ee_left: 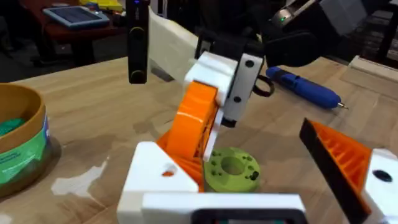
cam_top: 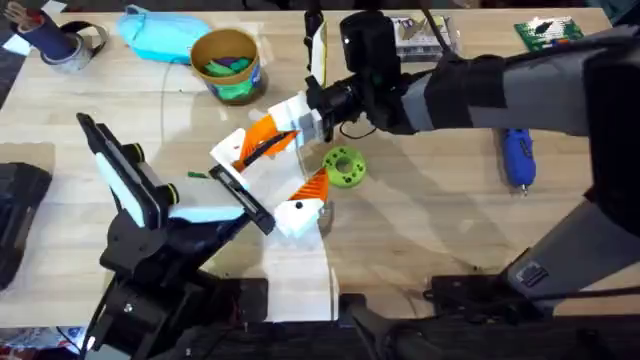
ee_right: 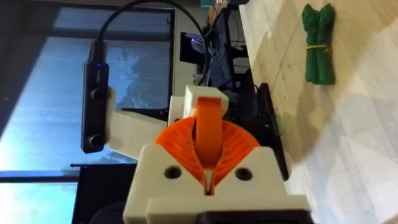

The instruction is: Pick up the gripper from the table and insert it into the empty holder that is missing its gripper. Then pick up a screw, insert it into the mounting hole, and use the screwdriver to tighten it. Finally, clean up the table by picking up the vegetable and placing it into the bucket.

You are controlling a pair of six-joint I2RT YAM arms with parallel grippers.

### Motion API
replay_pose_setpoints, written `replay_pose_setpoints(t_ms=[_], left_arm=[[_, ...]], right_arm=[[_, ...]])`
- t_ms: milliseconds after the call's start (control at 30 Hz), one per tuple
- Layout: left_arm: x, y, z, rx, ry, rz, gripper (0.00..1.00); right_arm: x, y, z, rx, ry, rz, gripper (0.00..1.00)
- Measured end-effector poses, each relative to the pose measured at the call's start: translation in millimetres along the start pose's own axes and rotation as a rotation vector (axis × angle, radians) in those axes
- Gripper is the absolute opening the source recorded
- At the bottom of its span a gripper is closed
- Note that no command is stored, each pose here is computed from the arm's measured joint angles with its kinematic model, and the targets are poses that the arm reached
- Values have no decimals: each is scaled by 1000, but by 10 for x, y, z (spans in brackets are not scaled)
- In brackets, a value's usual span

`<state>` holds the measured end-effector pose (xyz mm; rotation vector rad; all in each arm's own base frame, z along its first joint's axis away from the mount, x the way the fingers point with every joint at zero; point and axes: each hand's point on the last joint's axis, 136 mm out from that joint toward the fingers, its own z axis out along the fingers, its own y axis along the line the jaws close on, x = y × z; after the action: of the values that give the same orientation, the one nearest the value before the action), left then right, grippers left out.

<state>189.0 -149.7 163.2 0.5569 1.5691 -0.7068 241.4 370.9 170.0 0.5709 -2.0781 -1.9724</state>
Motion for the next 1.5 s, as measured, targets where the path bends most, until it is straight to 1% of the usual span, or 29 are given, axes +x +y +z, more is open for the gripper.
replay_pose_setpoints(t_ms=[100,200,267,367,433,500,567,633,667,733,800,867,1033,1500], left_arm=[[-1,2,0,-1,0,0,991],[-2,11,0,-7,-1,6,991],[-4,20,0,-12,-2,9,991],[-4,19,0,-11,-2,14,991],[-1,-41,1,23,0,16,991],[7,-131,0,71,4,18,991],[11,-163,-1,88,6,18,991],[12,-187,-4,103,7,21,991],[13,-195,-5,107,7,23,991],[13,-201,-5,111,7,26,991],[17,-223,-8,123,9,25,991],[18,-239,-10,133,10,25,991],[20,-252,-11,140,10,25,991],[21,-268,-14,149,11,25,991]], right_arm=[[-3,3,1,-2,0,-10,64],[-17,13,9,-12,4,-53,98],[-24,10,22,-16,5,-70,148],[16,19,89,-24,27,-83,307],[77,34,173,-30,52,-90,417],[151,53,280,-35,82,-95,479],[172,59,312,-36,89,-96,532],[166,55,302,-35,87,-93,620],[164,53,299,-34,86,-90,675],[152,46,294,-32,80,-90,864],[148,42,291,-31,78,-90,966],[148,42,291,-32,79,-90,992],[120,37,250,-30,68,-90,994],[-53,12,-125,-35,7,-82,995]])
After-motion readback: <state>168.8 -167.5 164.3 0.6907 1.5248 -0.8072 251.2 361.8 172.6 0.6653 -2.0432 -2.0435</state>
